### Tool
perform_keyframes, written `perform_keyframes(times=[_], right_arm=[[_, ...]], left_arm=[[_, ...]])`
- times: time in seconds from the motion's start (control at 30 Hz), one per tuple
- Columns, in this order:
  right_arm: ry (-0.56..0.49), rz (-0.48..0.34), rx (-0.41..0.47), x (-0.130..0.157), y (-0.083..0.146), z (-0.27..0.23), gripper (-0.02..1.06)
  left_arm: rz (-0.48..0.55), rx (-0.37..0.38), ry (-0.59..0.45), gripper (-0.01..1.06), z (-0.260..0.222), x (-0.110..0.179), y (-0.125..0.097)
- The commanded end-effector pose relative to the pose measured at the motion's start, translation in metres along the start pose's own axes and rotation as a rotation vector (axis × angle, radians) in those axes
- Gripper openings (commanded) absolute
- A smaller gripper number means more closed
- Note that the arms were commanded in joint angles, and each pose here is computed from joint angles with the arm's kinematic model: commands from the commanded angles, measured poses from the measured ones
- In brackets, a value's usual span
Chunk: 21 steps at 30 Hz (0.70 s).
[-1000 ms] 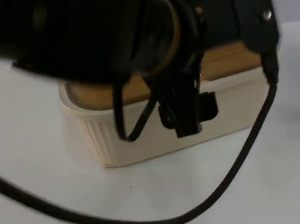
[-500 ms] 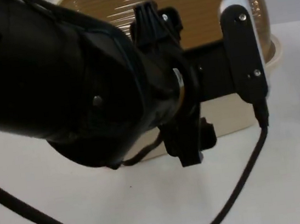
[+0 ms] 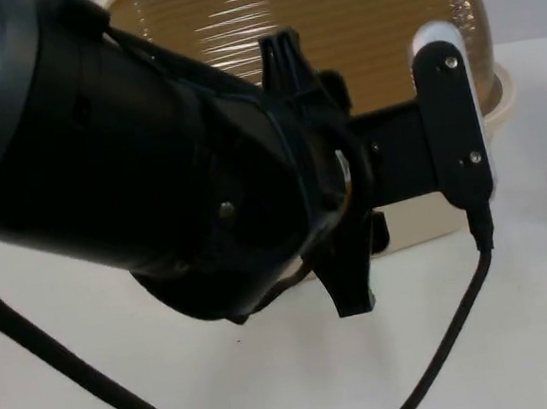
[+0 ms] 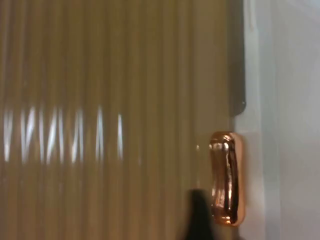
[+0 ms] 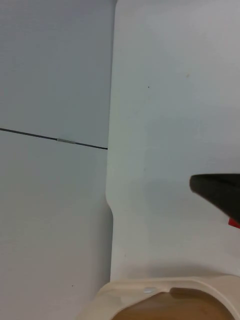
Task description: Open the box lid with the left hand, place the block into the box with the right hand, then close the box lid with the left hand.
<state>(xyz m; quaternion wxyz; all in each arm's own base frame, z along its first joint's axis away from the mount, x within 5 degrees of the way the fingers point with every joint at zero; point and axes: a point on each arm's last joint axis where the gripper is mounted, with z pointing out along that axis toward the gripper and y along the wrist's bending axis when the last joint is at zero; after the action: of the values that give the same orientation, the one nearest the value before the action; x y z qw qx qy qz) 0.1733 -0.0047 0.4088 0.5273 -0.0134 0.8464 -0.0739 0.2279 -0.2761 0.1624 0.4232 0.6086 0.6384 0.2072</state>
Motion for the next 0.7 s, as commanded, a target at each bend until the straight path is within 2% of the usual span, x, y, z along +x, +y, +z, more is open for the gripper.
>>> perform_keyframes(times=[0.0,0.1,0.13,0.2,0.37,0.43,0.67], right_arm=[[-0.012,-0.002,0.007,-0.003,-0.001,-0.002,1.05],[-0.012,-0.002,0.007,-0.003,-0.001,-0.002,1.05],[-0.012,-0.002,0.007,-0.003,-0.001,-0.002,1.05],[-0.012,-0.002,0.007,-0.003,-0.001,-0.002,1.05],[-0.012,-0.002,0.007,-0.003,-0.001,-0.002,1.05],[-0.01,-0.002,0.007,-0.002,-0.001,-0.002,1.05],[0.01,-0.004,0.011,-0.001,-0.002,-0.002,1.05]], left_arm=[[-0.006,-0.011,0.002,0.44,0.0,-0.001,0.001],[-0.007,-0.022,0.007,0.17,0.0,-0.001,0.003],[-0.007,-0.022,0.007,0.17,0.0,-0.001,0.003],[-0.007,-0.006,-0.003,0.01,0.0,-0.002,0.001],[-0.015,0.019,-0.026,0.0,0.001,-0.005,0.002],[-0.026,0.054,-0.059,0.0,0.003,-0.009,0.005],[-0.054,0.041,-0.084,0.0,0.005,-0.015,0.016]])
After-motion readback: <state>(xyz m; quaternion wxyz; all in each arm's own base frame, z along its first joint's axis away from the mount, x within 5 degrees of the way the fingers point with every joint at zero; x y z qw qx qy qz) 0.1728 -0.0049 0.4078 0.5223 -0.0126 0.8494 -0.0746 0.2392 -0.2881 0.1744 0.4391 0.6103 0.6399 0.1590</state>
